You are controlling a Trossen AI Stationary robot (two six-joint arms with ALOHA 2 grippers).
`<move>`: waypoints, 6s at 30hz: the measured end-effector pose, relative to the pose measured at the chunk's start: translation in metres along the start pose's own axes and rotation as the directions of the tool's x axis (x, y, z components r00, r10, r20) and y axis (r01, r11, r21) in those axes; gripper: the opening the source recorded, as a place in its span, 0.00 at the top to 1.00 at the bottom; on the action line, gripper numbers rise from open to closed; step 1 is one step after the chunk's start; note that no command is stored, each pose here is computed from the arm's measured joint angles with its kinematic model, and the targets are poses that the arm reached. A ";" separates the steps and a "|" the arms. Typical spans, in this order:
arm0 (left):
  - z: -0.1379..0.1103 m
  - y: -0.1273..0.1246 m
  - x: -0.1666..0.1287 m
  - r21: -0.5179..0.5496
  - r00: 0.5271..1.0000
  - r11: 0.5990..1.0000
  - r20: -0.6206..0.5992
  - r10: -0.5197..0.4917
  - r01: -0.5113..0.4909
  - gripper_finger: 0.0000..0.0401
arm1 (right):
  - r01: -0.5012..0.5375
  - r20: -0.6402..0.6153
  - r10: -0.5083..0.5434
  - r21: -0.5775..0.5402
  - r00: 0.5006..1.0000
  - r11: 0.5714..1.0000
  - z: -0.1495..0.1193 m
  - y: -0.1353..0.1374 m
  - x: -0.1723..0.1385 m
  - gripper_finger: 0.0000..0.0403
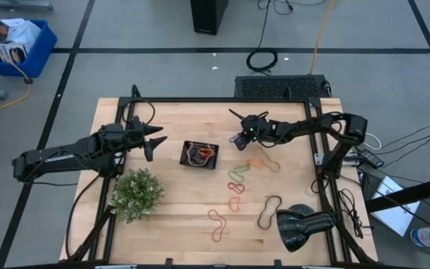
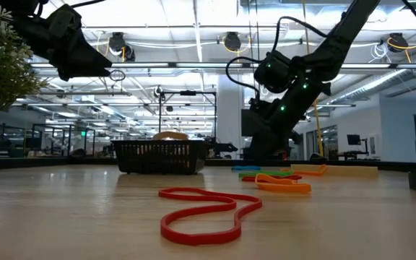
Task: Pick and place rubber bands into bin
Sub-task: Put the blue rubber band into the black bin, then put the top orange rubber band into the black bin
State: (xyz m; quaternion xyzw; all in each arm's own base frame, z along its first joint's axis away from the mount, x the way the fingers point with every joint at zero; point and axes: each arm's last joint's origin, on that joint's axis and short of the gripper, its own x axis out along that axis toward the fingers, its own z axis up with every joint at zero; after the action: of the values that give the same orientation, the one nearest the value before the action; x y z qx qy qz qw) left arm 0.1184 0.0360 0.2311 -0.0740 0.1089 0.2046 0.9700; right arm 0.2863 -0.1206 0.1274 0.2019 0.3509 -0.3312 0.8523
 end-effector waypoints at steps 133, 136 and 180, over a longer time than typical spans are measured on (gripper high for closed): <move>-0.001 0.000 0.000 0.029 1.000 1.000 -0.006 0.008 -0.008 0.46 | -0.089 0.235 0.299 -0.630 0.925 0.771 0.013 0.153 0.008 1.00; -0.001 0.000 0.000 0.029 1.000 1.000 -0.007 0.008 -0.008 0.46 | -0.088 0.220 0.286 -0.632 0.933 0.770 0.009 0.151 0.015 1.00; -0.002 0.000 0.000 0.038 1.000 0.999 -0.022 0.009 -0.008 0.46 | -0.112 0.121 0.257 -0.670 0.959 0.733 0.021 0.145 -0.040 0.56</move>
State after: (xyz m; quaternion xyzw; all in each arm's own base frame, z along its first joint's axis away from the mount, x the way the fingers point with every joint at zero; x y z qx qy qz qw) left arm 0.1178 0.0361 0.2289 -0.0573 0.1239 0.2057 0.9691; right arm 0.3776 -0.0143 0.1867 -0.1118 0.3330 -0.1191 0.9287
